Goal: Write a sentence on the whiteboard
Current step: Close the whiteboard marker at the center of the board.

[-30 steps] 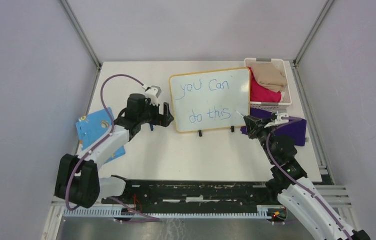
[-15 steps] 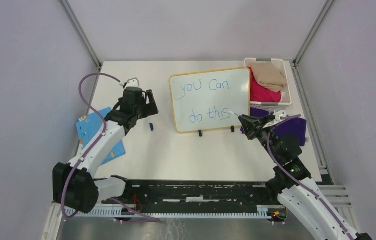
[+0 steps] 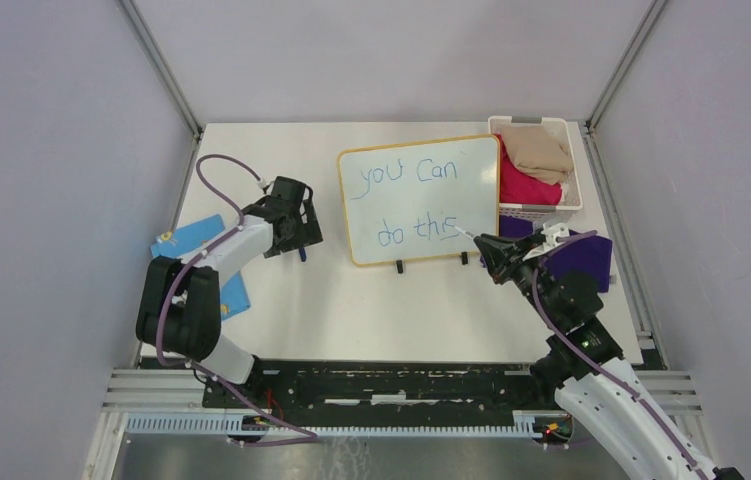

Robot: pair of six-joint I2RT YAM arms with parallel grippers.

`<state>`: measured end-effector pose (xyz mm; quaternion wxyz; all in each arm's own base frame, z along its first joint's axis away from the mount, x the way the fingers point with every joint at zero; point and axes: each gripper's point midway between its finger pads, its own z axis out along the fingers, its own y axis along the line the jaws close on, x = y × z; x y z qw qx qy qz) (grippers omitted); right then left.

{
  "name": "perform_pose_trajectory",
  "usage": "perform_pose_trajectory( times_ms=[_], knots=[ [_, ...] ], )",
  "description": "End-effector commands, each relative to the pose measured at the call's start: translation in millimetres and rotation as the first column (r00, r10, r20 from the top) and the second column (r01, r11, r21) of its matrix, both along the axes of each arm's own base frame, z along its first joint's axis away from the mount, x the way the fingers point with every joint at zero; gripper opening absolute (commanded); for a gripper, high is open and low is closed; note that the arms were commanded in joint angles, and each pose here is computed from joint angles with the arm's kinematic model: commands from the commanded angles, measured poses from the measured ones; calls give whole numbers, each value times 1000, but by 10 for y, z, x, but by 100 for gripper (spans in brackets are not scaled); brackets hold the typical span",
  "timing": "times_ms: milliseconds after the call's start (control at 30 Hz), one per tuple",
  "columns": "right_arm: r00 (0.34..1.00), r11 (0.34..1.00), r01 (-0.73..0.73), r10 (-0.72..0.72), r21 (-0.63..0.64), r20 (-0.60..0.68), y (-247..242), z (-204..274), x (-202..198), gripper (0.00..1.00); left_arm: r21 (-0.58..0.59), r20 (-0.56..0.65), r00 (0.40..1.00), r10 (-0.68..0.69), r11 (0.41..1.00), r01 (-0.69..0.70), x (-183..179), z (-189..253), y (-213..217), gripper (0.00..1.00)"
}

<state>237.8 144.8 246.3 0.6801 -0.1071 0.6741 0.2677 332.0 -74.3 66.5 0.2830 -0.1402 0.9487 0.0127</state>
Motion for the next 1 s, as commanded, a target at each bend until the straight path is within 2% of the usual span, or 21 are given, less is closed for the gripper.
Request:
perform_pose_trajectory(
  times_ms=[0, 233, 500, 967],
  knots=[
    [998, 1000, -13, 12, 8, 61, 20, 181, -18, 0, -43, 24, 998, 54, 998, -53, 155, -5, -53, 95],
    [998, 1000, -14, 15, -6, 67, 38, 171, -26, 0, -33, -44, 997, 63, 997, -64, 190, -222, -32, 95],
    [997, 1000, -22, 23, -16, 71, 76, 207, -19, 0, -58, -95, 994, 51, 997, -57, 176, -413, -22, 87],
    [998, 999, -26, 28, -26, 64, 99, 201, -1, 0, 4, -169, 983, 67, 998, -67, 56, -649, 79, 78]
  ],
)
